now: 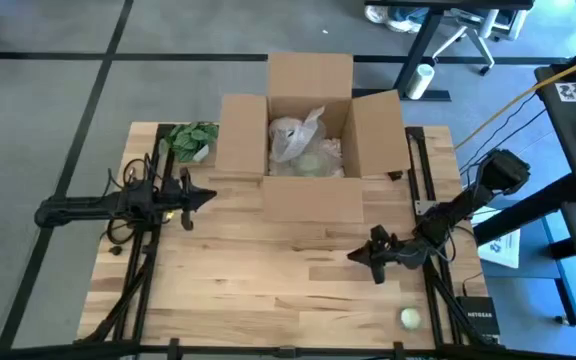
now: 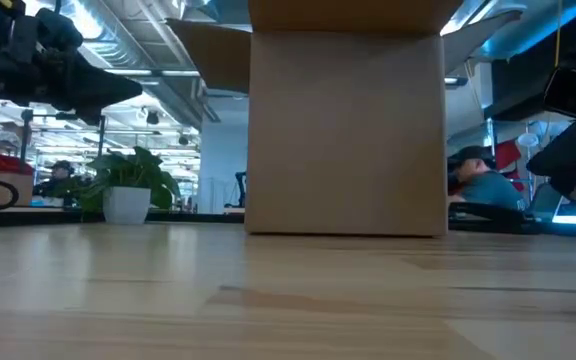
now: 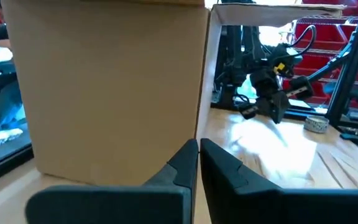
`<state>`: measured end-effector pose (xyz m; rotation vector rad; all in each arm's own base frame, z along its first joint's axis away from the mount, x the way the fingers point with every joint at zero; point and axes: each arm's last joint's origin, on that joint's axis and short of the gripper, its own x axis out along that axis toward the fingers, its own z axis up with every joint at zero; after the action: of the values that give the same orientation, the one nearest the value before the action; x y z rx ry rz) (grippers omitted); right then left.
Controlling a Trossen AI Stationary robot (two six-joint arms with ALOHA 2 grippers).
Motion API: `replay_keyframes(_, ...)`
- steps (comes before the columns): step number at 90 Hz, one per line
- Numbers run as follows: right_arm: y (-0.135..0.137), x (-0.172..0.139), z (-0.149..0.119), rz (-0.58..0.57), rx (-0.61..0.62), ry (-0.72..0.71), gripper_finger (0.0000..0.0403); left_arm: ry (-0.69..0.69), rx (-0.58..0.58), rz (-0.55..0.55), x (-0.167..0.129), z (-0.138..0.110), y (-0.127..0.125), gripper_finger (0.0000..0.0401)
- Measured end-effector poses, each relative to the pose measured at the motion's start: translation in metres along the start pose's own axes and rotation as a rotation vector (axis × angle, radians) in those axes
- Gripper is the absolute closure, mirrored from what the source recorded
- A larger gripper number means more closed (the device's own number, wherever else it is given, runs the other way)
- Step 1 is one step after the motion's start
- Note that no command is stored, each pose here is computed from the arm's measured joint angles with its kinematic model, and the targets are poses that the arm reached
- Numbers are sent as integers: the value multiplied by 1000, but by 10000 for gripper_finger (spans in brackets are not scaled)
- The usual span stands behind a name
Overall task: Wrap mug
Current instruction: Return to Home Position
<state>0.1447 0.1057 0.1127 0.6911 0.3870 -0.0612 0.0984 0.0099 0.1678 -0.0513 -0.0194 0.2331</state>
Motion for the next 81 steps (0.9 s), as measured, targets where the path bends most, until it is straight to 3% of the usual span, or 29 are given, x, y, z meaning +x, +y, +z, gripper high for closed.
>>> replay_keyframes(28, 9, -18, 39, 97, -199, -181, 403, 0, -5, 0, 0, 0, 0, 401)
replay_keyframes(81, -24, -93, 71, 24, -214, -213, 403, 1, -21, 0, 0, 0, 0, 401)
